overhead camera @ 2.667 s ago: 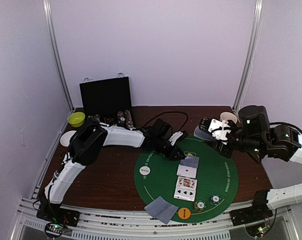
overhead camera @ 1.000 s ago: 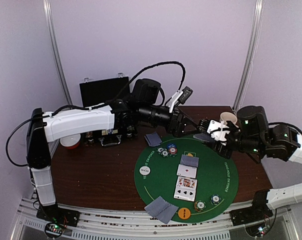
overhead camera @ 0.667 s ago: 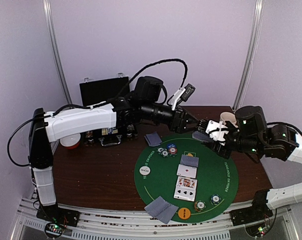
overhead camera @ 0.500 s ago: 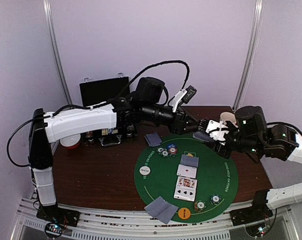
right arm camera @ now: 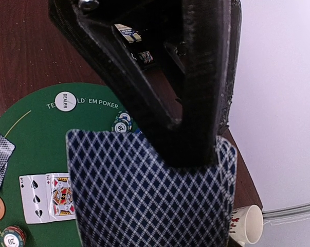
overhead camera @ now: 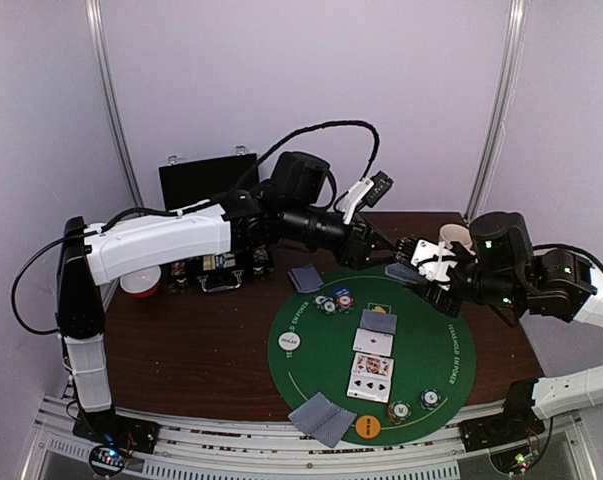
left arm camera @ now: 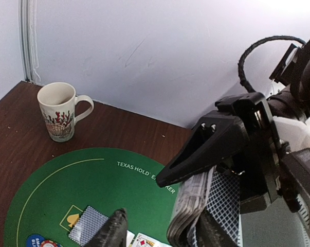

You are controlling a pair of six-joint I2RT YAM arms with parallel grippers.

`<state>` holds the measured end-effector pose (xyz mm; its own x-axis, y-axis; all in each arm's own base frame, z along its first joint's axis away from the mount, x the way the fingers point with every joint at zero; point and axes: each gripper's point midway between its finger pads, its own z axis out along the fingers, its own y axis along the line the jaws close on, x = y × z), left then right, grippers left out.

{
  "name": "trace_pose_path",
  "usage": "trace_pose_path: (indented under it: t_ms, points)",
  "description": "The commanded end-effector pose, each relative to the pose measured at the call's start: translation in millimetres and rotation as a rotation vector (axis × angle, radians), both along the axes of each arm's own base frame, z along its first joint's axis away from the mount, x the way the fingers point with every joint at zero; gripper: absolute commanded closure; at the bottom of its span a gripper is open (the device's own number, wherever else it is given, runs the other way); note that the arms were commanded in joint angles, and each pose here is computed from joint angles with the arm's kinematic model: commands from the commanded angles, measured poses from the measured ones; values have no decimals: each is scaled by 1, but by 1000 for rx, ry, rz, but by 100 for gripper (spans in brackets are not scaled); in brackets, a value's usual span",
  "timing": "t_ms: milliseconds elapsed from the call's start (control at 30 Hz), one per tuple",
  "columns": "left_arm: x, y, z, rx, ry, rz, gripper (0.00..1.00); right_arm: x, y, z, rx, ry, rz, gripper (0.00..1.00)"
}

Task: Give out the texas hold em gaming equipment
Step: Pick up the poker card from the face-down deck piles.

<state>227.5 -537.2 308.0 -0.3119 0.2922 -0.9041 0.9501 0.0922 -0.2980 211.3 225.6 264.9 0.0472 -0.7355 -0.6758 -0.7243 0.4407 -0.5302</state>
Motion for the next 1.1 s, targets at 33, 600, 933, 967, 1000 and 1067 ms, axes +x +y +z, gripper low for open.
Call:
trace_pose_path:
  t_ms: [33, 600, 933, 967, 1000, 1067]
  points:
    - [13, 7, 13, 5, -75, 68, 58, 0, 1, 7, 22, -19, 1, 56]
    - [2, 26, 30, -39, -53, -13, 100, 0, -6, 7, 9, -28, -18, 56]
    - [11, 75, 70, -189, -31, -47, 100, 1, -14, 2, -6, -36, -44, 56]
    - [18, 84, 75, -213, -26, -28, 100, 1, -15, 1, -6, -34, -44, 56]
    - [29, 94, 77, -230, -16, 5, 100, 0, -15, 0, -7, -32, -44, 56]
    - [48, 112, 77, -240, -11, 78, 100, 1, -15, 1, -7, -36, -44, 56]
